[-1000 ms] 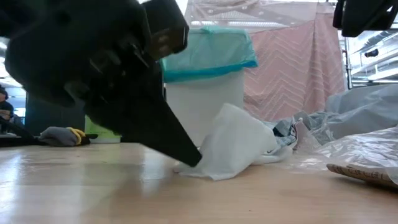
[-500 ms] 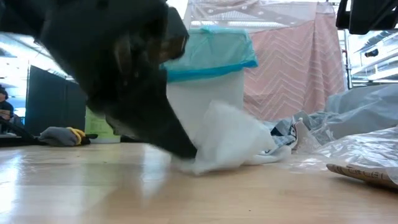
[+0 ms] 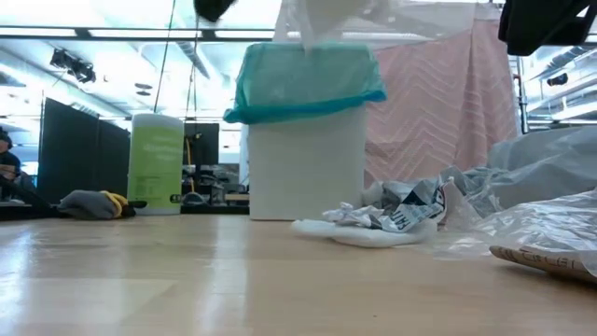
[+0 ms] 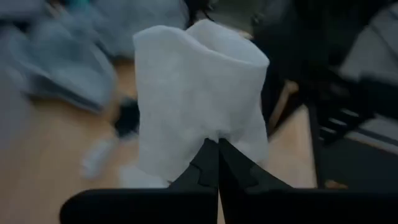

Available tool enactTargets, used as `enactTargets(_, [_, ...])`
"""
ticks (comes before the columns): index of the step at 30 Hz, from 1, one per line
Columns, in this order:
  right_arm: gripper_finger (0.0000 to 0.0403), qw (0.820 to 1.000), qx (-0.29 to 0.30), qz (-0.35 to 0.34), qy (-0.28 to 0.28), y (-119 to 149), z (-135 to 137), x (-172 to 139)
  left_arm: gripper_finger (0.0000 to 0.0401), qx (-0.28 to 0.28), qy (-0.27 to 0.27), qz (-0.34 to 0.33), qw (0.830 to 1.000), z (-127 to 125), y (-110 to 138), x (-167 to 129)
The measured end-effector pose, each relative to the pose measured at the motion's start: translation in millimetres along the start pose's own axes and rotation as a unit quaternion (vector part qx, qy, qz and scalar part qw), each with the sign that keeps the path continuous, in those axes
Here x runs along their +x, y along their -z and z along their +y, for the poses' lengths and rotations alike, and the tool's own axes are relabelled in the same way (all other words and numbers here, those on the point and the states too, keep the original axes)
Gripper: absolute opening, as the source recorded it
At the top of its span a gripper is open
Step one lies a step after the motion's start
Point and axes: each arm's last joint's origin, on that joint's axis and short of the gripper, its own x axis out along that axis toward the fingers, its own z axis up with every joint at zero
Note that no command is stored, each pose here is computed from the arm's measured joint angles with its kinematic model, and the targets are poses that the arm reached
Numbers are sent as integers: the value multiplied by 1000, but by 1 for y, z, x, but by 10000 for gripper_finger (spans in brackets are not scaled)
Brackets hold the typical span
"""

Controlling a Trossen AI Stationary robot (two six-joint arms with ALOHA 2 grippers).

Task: Place trash/remove bag and relplace
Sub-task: Put the white tissue into the trash bin

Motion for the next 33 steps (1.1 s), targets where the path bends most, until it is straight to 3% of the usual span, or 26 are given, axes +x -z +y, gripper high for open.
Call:
enactTargets(7, [22, 1000, 0, -3, 2, 0, 0, 0, 1, 59, -93, -37, 993, 40, -73, -33])
enactTargets(17, [22, 1000, 2, -9, 4, -1, -1, 0, 1, 87, -190, -114, 971, 116, -167, -50])
enactTargets(21, [22, 1000, 2, -12, 5, -2, -1, 0, 1, 78, -183, -97, 975, 148, -178, -46])
enactTargets(26, [22, 1000, 3, -13, 3, -2, 0, 0, 2, 92, -212, -13, 973, 177, -169, -33])
enactTargets(29, [22, 1000, 3, -14, 2, -2, 0, 0, 6, 116, -216, 17, 969, 186, -165, -26])
enactTargets(33, [22, 1000, 4, -15, 0, -2, 0, 0, 34, 141, -170, 18, 975, 185, -167, -21])
